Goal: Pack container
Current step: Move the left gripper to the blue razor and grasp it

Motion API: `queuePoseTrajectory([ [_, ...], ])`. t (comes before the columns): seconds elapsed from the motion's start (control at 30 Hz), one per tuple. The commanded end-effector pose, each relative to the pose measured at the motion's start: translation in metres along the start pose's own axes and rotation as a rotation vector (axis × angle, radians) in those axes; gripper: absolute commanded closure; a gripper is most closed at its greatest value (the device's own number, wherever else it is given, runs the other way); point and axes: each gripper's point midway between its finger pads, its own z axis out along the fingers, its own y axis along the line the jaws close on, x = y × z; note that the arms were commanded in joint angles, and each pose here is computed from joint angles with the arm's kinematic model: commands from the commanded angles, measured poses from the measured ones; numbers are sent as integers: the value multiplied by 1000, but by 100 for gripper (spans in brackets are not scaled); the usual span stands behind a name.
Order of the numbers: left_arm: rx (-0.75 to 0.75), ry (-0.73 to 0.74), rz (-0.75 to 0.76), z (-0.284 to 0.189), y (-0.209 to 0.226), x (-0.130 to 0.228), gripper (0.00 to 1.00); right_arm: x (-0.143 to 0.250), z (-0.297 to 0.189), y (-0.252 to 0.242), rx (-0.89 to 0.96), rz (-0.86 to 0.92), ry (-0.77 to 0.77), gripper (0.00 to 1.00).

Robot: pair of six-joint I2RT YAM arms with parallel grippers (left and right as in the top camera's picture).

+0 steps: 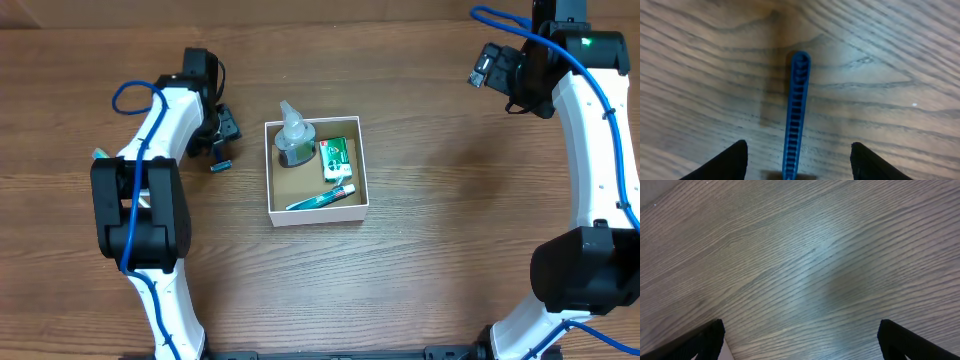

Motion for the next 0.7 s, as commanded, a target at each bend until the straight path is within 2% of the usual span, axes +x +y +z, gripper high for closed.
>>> queuePoseTrajectory([
  [0.0, -11, 35, -31, 21, 3, 17, 37, -9, -10, -1, 3, 2, -41, 0],
  [0.27, -19, 35, -29, 33, 8, 24, 61, -9, -10, -1, 3, 2, -41, 0],
  [0.47, -33, 59, -27, 33, 11, 31, 84, -9, -10, -1, 3, 2, -41, 0],
  [0.67, -34, 64, 1, 31, 11, 31, 95, -9, -10, -1, 3, 2, -41, 0],
])
